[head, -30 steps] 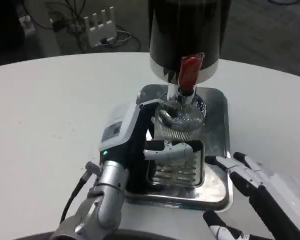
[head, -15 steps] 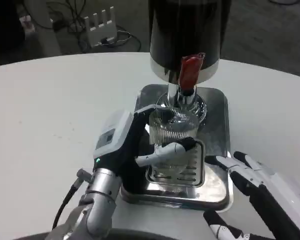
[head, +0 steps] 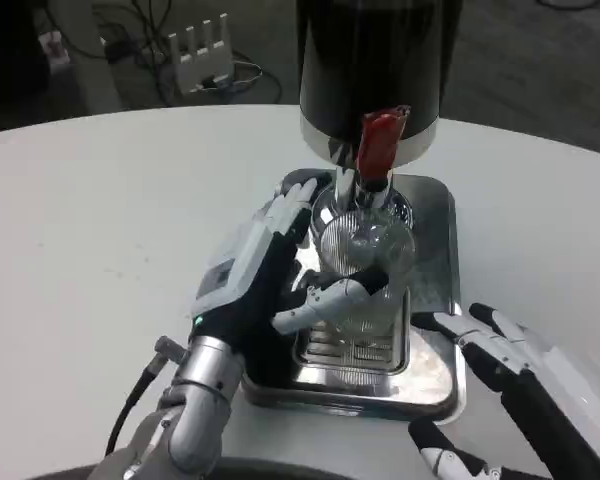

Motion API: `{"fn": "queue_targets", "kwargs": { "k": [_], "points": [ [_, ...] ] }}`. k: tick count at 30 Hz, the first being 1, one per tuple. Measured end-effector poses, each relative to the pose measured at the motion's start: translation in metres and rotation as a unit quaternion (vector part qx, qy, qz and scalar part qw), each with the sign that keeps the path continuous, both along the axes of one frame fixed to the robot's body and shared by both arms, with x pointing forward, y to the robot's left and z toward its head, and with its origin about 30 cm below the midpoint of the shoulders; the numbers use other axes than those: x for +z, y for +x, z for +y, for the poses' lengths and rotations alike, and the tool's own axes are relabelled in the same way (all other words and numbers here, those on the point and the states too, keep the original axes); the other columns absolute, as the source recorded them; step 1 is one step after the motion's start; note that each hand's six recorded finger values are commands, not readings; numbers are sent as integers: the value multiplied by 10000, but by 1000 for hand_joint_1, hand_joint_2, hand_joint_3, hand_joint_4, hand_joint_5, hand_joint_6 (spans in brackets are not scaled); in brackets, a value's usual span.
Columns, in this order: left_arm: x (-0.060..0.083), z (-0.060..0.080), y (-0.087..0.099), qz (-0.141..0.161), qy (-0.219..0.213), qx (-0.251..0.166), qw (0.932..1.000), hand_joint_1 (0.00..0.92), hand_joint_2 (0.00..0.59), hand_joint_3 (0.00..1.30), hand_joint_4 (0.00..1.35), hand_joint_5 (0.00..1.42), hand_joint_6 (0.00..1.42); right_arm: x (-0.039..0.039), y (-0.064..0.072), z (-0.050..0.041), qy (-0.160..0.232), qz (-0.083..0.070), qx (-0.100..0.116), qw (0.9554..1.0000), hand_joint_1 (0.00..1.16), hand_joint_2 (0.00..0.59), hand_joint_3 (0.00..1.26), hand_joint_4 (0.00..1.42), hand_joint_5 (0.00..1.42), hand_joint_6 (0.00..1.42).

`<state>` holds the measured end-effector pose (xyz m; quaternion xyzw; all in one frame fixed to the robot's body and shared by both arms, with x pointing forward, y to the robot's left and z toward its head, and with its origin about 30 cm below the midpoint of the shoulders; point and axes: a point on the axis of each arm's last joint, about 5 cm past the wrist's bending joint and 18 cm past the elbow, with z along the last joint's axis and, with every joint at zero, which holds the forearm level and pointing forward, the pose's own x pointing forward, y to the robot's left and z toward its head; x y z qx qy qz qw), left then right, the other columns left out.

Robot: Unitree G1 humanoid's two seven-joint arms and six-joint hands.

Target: Grasp the cup under the faucet to collect the drink, then remove the cup.

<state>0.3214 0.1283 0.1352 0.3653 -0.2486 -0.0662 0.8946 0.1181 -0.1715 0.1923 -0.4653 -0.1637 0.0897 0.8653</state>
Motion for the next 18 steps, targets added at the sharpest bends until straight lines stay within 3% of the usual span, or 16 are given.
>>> {"fn": "queue_targets", "kwargs": {
  "k": [8, 11, 14, 18],
  "points": [
    [-53, 37, -65, -252, -383, 155, 9988, 0, 0, 0, 0, 0, 0, 0, 1, 3, 24, -36, -28, 10000, 543, 456, 164, 116, 11, 0],
    [-61, 91, -115, -438, -785, 323, 9954, 0, 3, 14, 34, 65, 41, 1, 2, 4, 29, -49, -38, 10000, 542, 456, 164, 116, 12, 0],
    [-71, 163, -209, -813, -1370, 592, 9855, 0, 24, 143, 234, 232, 197, -4, 4, 17, 74, -59, -33, 10000, 542, 456, 165, 116, 12, 0],
    [-69, 261, -321, -1196, -1966, 1013, 9679, 0, 56, 265, 380, 375, 357, -17, 12, 29, 93, -34, -16, 9999, 544, 459, 165, 116, 13, 0]
  ]
}}
